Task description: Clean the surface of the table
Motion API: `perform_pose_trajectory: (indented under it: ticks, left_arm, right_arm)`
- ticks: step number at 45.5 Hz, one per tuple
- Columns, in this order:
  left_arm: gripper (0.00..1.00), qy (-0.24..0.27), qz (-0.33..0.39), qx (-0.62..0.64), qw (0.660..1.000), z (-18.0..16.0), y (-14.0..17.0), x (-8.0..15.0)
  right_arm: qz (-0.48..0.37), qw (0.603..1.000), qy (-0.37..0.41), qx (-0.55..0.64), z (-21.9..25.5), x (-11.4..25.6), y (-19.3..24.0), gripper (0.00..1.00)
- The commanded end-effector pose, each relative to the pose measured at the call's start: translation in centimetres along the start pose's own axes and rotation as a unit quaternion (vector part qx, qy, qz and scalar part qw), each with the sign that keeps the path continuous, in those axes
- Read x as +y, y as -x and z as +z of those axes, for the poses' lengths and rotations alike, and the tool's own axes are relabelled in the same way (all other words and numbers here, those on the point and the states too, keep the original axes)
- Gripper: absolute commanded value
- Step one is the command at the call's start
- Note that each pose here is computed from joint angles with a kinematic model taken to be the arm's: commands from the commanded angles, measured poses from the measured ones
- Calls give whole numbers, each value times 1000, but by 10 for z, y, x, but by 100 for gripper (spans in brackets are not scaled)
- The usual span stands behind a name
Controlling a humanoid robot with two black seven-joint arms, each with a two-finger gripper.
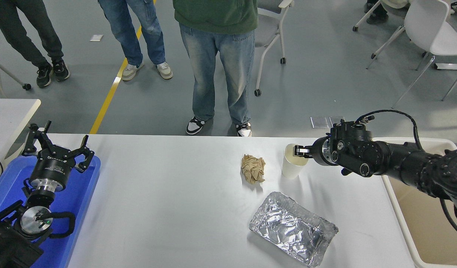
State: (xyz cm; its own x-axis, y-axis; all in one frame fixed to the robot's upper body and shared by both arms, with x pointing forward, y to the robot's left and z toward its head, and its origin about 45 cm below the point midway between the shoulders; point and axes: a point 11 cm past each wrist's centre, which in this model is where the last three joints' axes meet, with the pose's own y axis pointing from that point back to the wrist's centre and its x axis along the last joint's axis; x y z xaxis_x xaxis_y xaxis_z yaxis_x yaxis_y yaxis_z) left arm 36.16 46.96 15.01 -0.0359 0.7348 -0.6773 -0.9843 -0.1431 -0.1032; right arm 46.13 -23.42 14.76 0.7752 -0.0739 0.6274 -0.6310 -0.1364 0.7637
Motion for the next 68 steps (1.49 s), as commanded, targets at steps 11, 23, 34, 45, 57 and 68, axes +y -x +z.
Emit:
perform_pose_trajectory:
  ticks: [11, 23, 34, 45, 57, 68]
  left_arm:
    - [100, -1, 0, 0, 1000, 0, 0, 0]
    - [100, 1, 1, 0, 1000, 0, 0, 0]
    - [100, 1, 0, 1, 1000, 0, 0, 0]
    - [100, 0, 0, 0, 1000, 0, 0, 0]
    - [100, 1, 0, 0, 1000, 0, 0, 0]
    - [100, -1, 0, 0, 1000, 0, 0, 0]
  right_arm:
    - [-14, 1000, 1, 5, 1, 3, -3, 14]
    - [-30, 1000, 2, 6, 3, 7, -6, 0]
    - [-31, 999, -16, 4, -1, 7, -6, 0]
    - [-26, 999, -41, 3, 0, 39, -34, 0]
    - [-1, 998, -70, 11, 12, 114, -81, 0]
    - [11, 997, -72, 24, 49, 199, -103, 0]
